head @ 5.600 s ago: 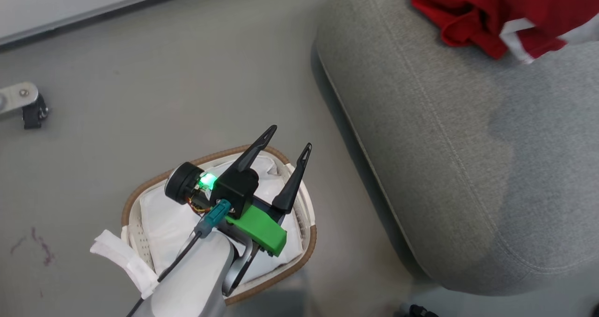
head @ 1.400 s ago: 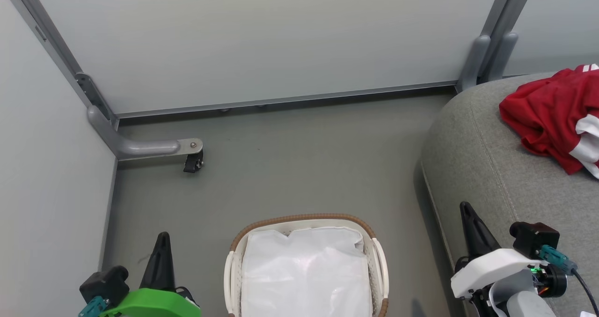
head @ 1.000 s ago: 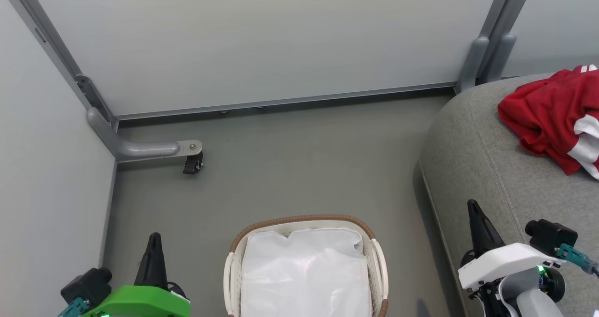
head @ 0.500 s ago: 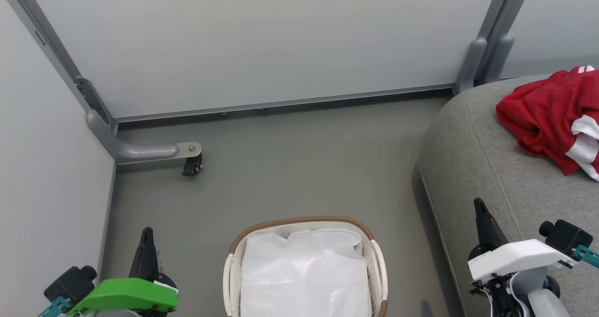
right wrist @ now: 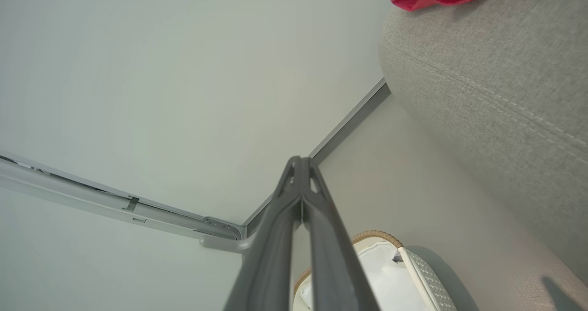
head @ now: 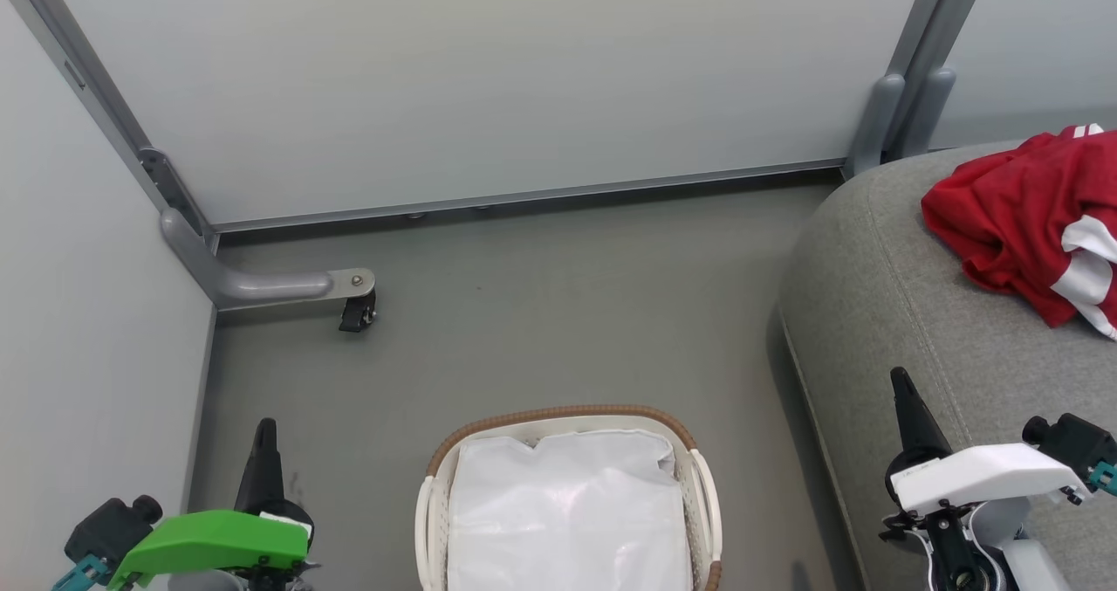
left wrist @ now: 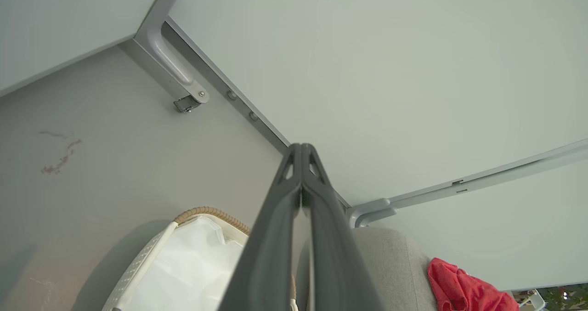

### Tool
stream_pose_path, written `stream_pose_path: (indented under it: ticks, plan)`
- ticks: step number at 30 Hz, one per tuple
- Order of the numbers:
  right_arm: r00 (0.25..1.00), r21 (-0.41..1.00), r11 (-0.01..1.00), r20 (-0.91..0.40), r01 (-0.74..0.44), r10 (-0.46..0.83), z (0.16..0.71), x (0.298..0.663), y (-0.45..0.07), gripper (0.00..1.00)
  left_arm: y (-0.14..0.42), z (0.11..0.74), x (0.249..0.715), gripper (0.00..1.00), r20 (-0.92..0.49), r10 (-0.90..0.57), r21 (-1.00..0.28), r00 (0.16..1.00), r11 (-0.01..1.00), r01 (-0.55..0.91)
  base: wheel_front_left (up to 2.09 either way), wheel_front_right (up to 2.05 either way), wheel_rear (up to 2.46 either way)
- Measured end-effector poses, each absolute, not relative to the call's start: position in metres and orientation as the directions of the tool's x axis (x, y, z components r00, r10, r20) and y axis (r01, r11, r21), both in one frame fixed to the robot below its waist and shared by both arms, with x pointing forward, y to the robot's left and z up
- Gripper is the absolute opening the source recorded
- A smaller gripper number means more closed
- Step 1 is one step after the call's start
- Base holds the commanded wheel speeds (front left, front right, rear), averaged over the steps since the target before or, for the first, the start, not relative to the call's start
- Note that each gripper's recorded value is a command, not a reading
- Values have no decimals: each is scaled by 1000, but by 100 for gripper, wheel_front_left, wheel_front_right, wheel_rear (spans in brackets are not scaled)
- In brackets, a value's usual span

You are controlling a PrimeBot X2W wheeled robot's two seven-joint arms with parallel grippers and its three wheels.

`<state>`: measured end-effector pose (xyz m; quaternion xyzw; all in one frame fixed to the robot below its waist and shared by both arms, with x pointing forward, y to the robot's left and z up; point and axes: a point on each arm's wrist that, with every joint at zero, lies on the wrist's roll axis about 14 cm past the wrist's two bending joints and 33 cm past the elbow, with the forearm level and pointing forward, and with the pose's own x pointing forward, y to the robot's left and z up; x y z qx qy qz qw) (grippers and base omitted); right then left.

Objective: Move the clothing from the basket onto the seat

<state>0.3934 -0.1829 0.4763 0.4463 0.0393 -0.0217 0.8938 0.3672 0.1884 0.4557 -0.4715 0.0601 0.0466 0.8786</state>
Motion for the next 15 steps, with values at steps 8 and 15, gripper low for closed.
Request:
stream_pose_path:
  ticks: [8, 15]
  plan:
    - [996, 847, 526, -87, 78, -6, 479, 393, -185, 0, 191, 461, 371, 0, -139, 27, -868, 990, 478, -135, 0, 0, 0]
    - [996, 884, 461, -84, 78, -7, 481, 393, -187, 0, 192, 465, 373, 0, -131, 24, -899, 991, 419, -129, 0, 0, 0]
